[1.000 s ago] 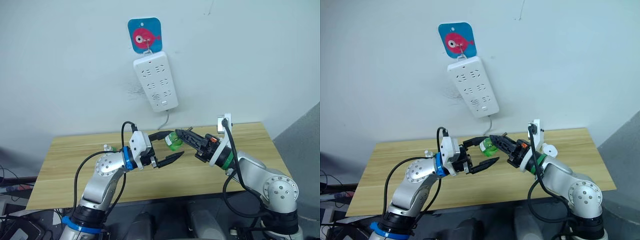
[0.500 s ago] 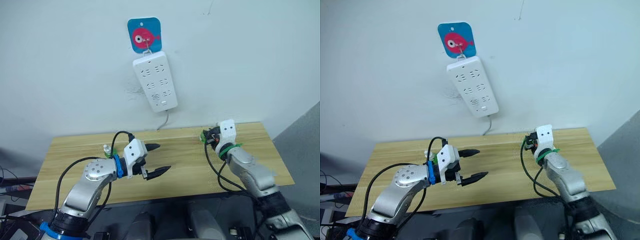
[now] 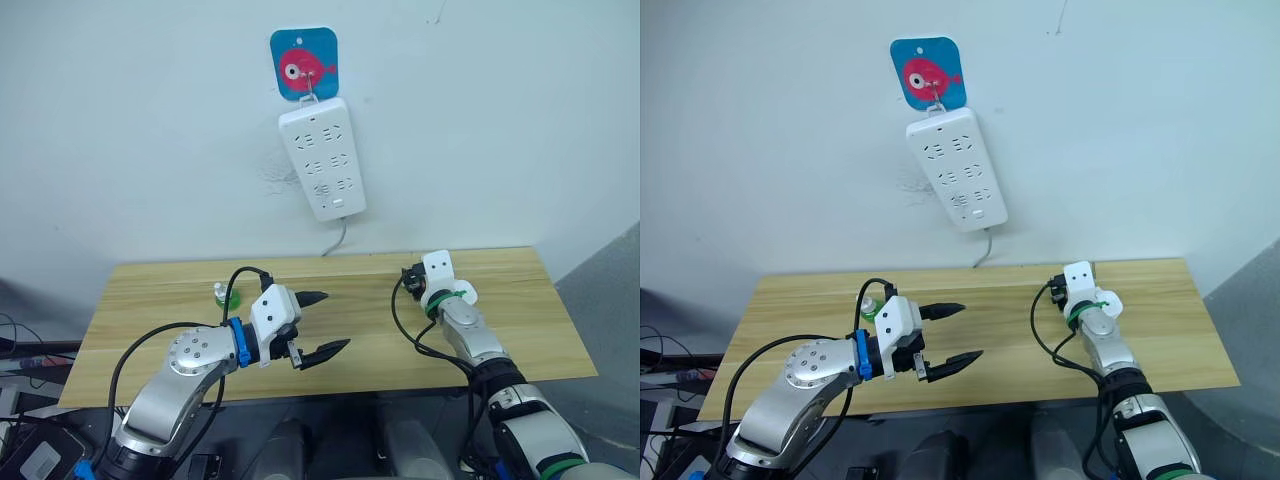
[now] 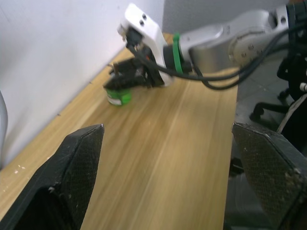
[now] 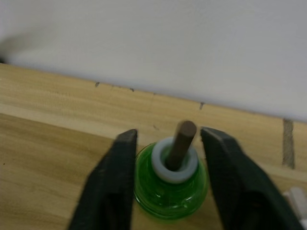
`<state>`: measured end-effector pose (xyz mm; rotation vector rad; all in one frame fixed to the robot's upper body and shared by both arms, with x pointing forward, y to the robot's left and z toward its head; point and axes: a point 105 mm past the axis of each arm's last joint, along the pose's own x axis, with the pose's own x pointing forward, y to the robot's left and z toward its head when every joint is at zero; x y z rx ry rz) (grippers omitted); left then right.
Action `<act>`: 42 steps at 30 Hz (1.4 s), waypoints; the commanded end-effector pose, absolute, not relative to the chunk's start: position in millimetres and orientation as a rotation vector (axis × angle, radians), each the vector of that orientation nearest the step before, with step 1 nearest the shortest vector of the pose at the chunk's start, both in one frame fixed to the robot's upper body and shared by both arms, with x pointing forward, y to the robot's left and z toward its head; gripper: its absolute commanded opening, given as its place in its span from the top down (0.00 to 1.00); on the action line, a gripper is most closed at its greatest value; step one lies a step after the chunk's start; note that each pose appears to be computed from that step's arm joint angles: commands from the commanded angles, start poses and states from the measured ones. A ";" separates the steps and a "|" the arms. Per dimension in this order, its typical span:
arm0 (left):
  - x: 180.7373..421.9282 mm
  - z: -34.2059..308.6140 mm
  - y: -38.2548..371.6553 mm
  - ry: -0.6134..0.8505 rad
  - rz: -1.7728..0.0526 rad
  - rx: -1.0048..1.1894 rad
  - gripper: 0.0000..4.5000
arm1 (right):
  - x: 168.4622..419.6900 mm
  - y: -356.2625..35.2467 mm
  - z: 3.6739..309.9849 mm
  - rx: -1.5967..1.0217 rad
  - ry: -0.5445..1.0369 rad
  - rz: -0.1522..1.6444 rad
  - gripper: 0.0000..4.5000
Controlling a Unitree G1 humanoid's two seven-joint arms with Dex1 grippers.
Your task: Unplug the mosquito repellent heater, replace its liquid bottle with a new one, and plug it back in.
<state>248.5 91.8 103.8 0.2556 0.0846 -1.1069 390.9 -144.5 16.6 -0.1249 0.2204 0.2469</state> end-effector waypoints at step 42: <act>326.2 -6.9 269.2 0.289 -0.151 0.052 0.00 | 240.6 -27.1 149.5 -0.333 0.012 1.153 0.02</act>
